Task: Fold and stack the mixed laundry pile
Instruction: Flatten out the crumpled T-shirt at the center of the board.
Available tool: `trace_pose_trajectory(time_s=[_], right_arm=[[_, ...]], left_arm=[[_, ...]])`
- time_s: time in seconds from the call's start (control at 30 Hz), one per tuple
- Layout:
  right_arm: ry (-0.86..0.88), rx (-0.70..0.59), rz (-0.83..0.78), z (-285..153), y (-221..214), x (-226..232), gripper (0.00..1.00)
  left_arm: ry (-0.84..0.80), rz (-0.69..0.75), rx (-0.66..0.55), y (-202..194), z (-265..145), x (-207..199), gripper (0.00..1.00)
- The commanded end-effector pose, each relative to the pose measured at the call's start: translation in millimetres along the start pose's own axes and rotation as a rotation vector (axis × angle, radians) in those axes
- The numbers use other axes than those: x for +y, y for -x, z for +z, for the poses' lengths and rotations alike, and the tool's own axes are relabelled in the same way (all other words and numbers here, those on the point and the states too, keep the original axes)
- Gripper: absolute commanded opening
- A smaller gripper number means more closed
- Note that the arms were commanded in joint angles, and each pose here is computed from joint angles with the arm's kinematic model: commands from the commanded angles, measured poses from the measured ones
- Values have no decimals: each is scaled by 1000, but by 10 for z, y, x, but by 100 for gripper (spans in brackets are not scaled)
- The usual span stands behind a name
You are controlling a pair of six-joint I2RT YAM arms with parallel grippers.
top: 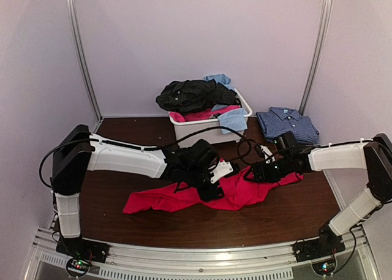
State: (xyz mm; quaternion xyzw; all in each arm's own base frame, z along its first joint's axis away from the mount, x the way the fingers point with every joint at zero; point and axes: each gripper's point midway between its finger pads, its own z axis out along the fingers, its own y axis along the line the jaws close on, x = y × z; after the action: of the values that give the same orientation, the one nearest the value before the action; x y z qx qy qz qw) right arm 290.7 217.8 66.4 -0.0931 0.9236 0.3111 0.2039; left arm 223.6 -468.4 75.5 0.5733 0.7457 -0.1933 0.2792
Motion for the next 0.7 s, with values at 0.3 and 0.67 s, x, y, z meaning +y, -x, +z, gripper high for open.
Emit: trace_pose_trajectory(time_s=[0.3,0.67], right_arm=[[-4,-9,143,-33,-237,-285,63],[6,2,215,-10,-452,-348,58]], left_arm=[[-12,13,-125,490,436,-24,61],[62,-61,-126,471,405,159,12]])
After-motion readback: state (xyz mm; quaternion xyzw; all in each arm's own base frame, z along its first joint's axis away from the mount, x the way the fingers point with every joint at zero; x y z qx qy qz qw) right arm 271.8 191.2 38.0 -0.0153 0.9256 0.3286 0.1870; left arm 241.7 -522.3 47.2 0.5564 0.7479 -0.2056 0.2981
